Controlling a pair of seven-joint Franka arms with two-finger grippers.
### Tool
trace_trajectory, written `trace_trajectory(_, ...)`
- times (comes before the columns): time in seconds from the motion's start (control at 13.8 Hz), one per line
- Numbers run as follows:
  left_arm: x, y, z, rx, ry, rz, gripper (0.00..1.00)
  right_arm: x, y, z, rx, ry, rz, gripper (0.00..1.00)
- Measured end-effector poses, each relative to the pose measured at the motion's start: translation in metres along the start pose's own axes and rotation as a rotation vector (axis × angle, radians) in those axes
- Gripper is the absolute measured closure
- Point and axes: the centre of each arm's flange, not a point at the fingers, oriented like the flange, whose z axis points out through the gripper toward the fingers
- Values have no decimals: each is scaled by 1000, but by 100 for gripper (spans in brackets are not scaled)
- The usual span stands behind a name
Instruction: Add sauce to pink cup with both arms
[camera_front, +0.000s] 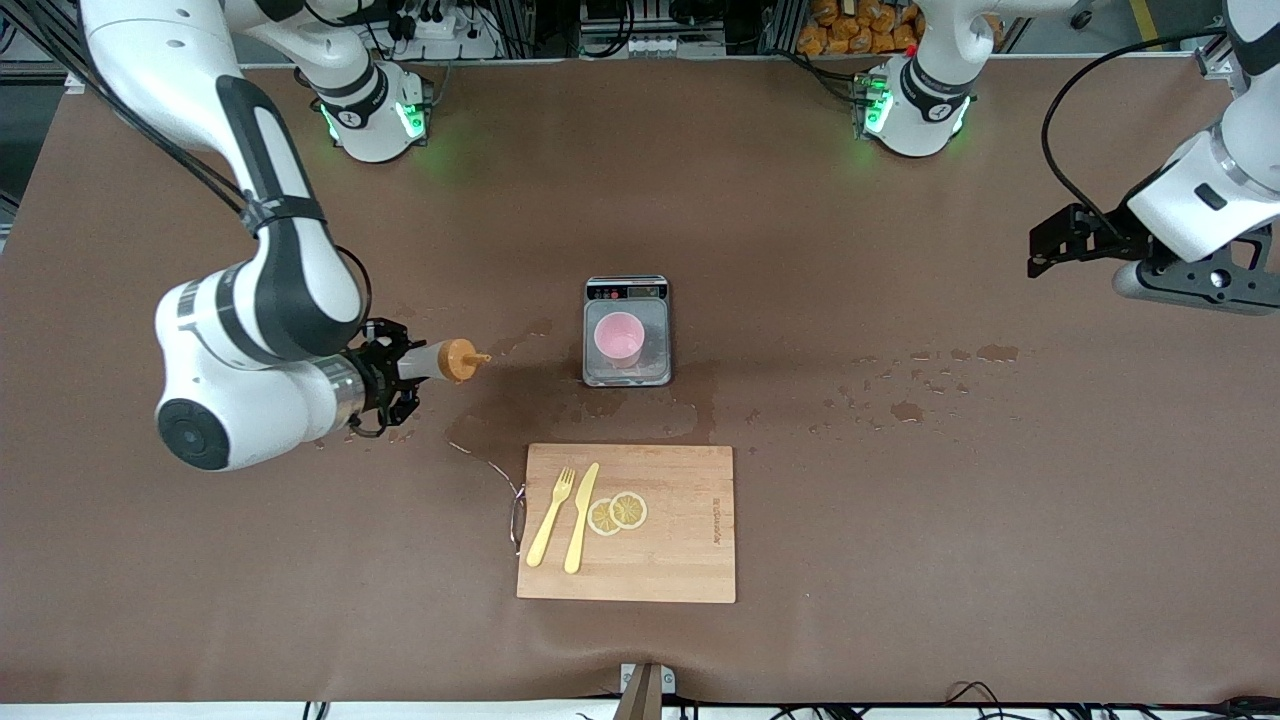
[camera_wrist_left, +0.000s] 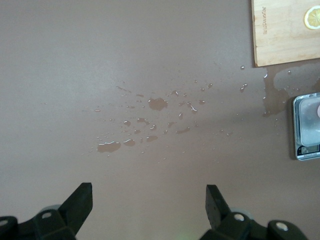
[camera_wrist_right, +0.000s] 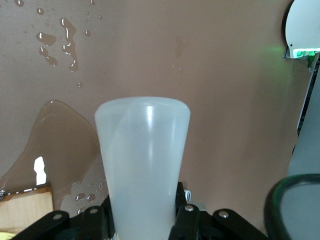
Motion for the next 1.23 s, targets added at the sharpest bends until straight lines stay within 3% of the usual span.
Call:
trace_trajectory(0.29, -4, -6, -3, 13, -2, 8, 0, -47, 9, 20, 19, 85, 54, 60)
trace_trajectory(0.65, -3, -6, -4, 14, 1, 8, 0, -88, 21, 41, 24, 147, 129, 60)
trace_trajectory(1.23, 1, -10, -6, 17, 37, 2, 0, -125, 28, 80, 31, 251, 227, 64)
